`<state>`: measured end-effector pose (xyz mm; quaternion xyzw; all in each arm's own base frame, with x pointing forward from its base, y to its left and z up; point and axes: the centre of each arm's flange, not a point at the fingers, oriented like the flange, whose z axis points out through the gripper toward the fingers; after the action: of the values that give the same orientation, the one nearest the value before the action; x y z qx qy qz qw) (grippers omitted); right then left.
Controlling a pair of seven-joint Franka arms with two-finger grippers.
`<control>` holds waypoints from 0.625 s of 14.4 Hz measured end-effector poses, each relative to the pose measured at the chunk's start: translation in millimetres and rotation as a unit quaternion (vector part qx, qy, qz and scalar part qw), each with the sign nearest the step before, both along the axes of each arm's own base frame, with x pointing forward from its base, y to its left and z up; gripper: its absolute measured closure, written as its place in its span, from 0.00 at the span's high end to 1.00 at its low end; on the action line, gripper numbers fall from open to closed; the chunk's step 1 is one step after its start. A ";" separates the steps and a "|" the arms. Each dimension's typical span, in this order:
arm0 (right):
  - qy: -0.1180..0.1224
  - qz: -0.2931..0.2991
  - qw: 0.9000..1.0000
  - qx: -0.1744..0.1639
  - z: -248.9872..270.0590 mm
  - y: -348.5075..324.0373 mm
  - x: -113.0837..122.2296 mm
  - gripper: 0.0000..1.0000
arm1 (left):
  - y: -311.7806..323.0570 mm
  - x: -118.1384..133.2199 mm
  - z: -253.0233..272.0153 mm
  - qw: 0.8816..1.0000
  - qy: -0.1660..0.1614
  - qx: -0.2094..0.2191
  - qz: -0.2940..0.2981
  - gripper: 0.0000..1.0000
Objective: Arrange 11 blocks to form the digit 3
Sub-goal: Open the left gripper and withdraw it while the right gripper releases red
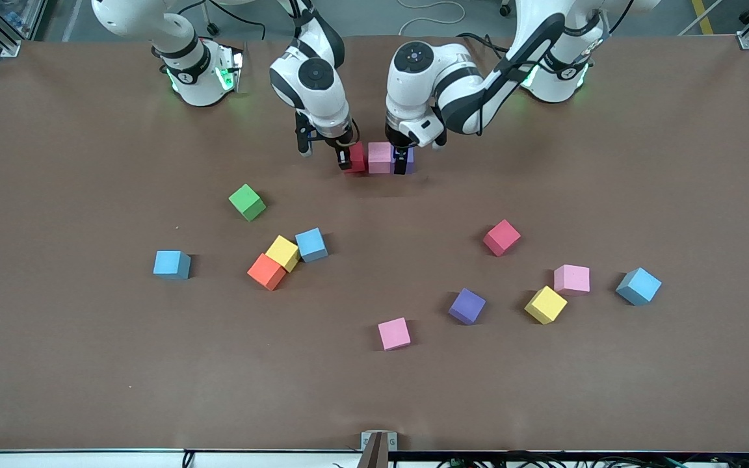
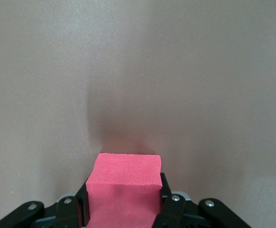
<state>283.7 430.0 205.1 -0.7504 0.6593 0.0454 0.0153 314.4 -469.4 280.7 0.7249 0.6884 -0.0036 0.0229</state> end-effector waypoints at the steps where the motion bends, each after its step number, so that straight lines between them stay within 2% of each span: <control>1: 0.000 -0.004 1.000 0.000 0.2 0.8 0.7 0.54 | -2.5 12.0 13.4 1.000 -0.005 0.007 0.003 1.00; 5: 0.000 -0.012 1.000 0.002 -0.3 5.4 3.8 0.54 | 10.0 83.4 62.0 1.000 -0.017 0.017 0.020 1.00; 9: -0.001 -0.014 1.000 0.003 0.1 8.6 6.1 0.54 | 36.6 146.6 93.0 0.999 -0.017 0.020 -0.027 1.00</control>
<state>289.8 438.6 205.2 -0.7409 0.6697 0.0468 0.0191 461.0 -432.8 373.7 0.7437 0.6679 0.0223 0.0201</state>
